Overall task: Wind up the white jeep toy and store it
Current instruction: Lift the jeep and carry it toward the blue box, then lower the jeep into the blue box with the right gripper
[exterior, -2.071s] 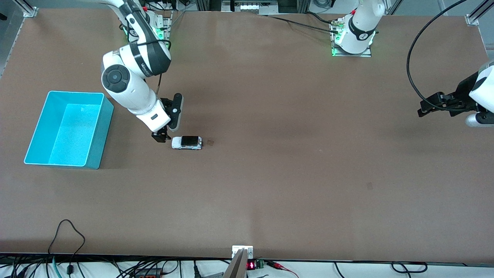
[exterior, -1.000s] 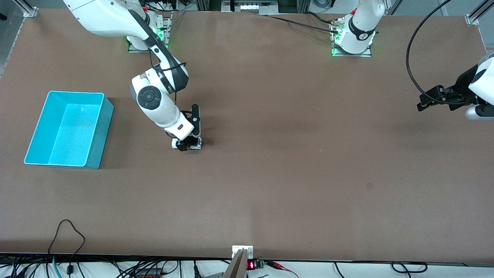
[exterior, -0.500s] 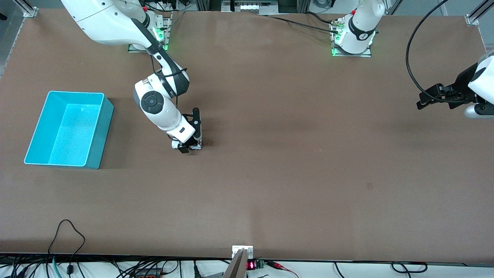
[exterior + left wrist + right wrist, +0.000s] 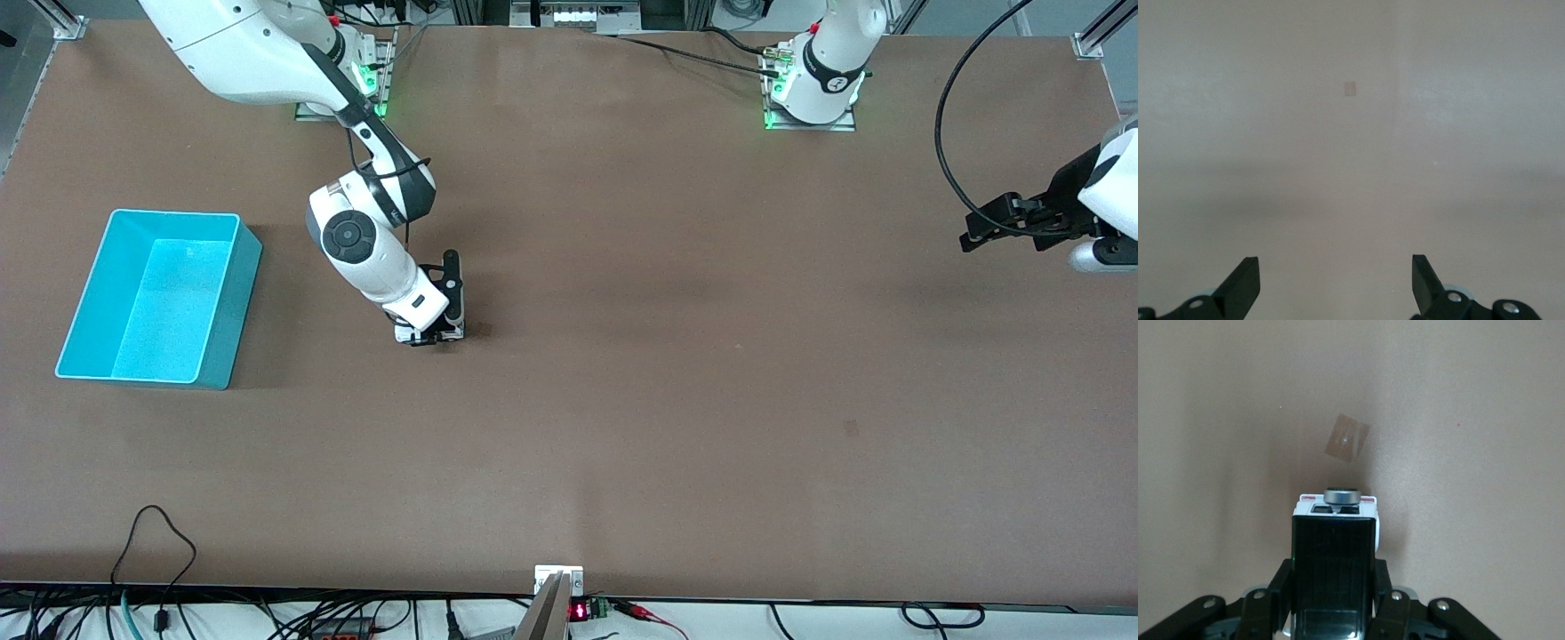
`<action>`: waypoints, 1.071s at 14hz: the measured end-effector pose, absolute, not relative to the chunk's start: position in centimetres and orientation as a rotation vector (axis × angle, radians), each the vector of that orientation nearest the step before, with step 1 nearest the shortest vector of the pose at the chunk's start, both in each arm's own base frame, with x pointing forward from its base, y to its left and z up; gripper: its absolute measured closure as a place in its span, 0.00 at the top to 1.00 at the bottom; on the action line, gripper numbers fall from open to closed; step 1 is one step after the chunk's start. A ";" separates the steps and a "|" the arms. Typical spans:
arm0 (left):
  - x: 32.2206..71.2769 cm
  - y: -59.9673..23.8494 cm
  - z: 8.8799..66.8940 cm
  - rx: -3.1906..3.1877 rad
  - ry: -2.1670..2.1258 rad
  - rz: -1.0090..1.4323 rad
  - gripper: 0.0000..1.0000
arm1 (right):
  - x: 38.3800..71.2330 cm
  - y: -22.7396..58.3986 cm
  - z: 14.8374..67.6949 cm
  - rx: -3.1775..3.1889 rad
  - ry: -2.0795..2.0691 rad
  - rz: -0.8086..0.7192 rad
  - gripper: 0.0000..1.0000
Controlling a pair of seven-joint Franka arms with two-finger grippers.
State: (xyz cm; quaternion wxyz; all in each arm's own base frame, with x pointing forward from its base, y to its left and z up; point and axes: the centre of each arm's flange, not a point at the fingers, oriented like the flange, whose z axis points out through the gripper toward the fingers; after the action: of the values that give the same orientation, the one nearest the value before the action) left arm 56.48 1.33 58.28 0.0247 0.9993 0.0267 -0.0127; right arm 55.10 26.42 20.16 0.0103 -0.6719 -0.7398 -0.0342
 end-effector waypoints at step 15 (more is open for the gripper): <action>56.4 1.2 58.3 3.091 0.078 -0.040 1.00 | 59.2 5.4 39.6 -3.074 -1.143 -0.021 0.51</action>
State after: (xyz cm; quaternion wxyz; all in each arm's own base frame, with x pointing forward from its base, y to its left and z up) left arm 56.44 1.18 58.33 0.0247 0.9993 0.0253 -0.0128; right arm 59.19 5.38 39.62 -0.0688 -0.9351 -0.3477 -0.0063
